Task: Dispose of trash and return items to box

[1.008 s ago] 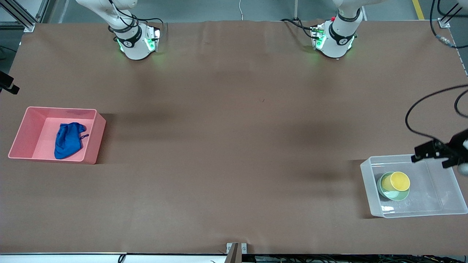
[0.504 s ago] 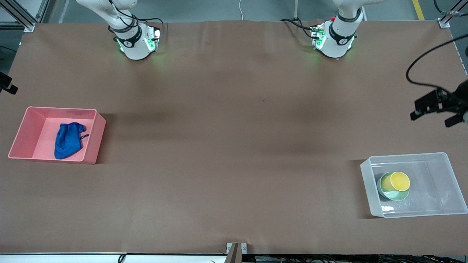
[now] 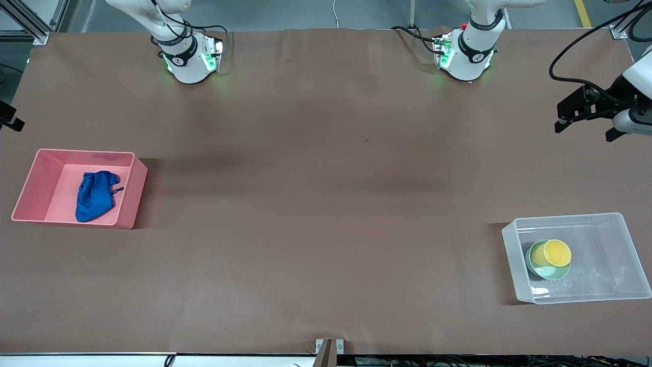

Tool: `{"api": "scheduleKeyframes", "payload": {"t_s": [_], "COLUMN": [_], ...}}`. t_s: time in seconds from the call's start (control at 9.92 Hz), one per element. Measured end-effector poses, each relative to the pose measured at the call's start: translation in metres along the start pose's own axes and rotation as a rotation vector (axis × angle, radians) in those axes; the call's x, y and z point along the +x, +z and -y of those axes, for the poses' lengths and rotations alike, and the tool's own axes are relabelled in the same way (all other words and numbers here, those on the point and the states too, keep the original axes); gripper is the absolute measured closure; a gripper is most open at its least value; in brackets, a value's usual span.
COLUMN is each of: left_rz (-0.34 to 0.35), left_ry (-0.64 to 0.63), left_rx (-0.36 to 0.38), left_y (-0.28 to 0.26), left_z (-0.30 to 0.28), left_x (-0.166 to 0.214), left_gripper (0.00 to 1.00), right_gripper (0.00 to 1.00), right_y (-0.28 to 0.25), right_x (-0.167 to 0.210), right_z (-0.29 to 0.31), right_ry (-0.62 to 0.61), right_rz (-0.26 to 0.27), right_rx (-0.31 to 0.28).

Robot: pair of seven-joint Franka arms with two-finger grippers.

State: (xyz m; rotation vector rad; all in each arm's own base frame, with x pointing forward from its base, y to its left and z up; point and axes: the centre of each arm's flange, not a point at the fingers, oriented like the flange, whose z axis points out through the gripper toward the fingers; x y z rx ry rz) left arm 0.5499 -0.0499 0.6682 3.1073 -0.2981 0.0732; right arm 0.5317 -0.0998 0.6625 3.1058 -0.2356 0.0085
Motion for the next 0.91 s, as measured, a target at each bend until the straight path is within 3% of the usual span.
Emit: {"api": "scheduleKeyframes", "payload": {"t_s": [0.91], "left_rz": [0.018], "left_ry": [-0.125], "left_rx": [0.002], "left_y": [-0.003], "left_z": [0.000], "left_x": [-0.019], "left_gripper": [0.00], "right_gripper": [0.00], "right_y": [0.000], "right_x": [0.000], "right_z": [-0.001], "right_ry": [0.001], "right_rz": [0.001], "right_rx": [0.000]}}
